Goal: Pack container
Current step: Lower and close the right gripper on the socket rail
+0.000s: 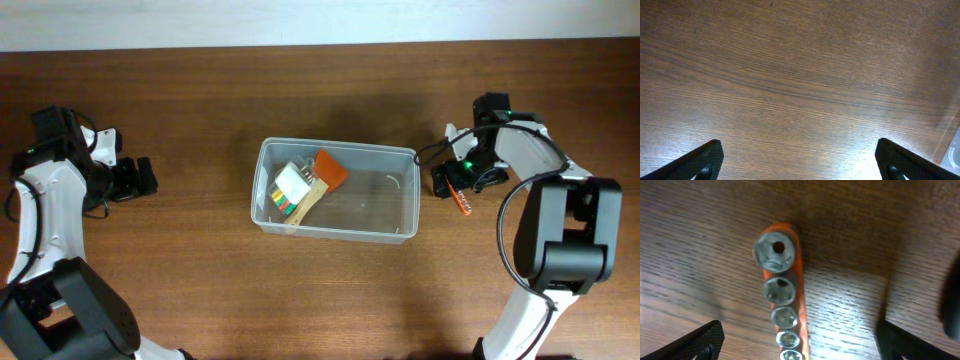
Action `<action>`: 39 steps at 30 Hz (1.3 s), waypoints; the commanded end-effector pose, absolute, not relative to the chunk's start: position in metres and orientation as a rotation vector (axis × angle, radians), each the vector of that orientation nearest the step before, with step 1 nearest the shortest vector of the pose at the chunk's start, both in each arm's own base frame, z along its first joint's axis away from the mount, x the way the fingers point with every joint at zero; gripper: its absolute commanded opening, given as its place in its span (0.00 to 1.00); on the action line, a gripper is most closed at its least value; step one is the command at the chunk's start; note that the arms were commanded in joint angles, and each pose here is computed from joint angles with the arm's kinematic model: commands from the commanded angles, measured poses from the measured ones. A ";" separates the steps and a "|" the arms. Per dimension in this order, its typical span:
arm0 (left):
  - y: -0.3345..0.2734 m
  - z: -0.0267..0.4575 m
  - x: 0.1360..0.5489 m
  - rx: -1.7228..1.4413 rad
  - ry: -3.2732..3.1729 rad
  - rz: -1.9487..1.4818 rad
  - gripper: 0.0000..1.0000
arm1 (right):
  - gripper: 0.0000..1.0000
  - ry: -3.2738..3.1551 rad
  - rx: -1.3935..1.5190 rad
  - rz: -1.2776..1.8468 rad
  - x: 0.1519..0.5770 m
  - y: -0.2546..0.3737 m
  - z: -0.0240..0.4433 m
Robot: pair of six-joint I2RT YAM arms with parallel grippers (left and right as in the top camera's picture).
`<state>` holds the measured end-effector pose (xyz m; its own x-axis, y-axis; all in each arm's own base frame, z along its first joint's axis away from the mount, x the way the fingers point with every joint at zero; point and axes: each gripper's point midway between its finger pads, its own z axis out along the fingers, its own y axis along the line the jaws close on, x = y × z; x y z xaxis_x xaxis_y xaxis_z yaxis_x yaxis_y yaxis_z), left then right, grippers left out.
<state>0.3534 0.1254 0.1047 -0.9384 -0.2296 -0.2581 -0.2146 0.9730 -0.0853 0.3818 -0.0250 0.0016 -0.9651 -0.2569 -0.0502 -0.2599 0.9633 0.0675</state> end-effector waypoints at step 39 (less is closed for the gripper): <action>0.122 0.109 0.350 -0.335 2.846 -0.101 0.99 | 0.29 3.206 -0.315 0.037 0.362 -0.037 -0.025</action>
<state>0.3516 0.1246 0.1042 -0.9404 -0.2305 -0.2501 -0.2153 0.9727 -0.0868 0.3787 -0.0400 -0.0023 -0.9787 -0.2053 0.0016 -0.2053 0.9787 -0.0041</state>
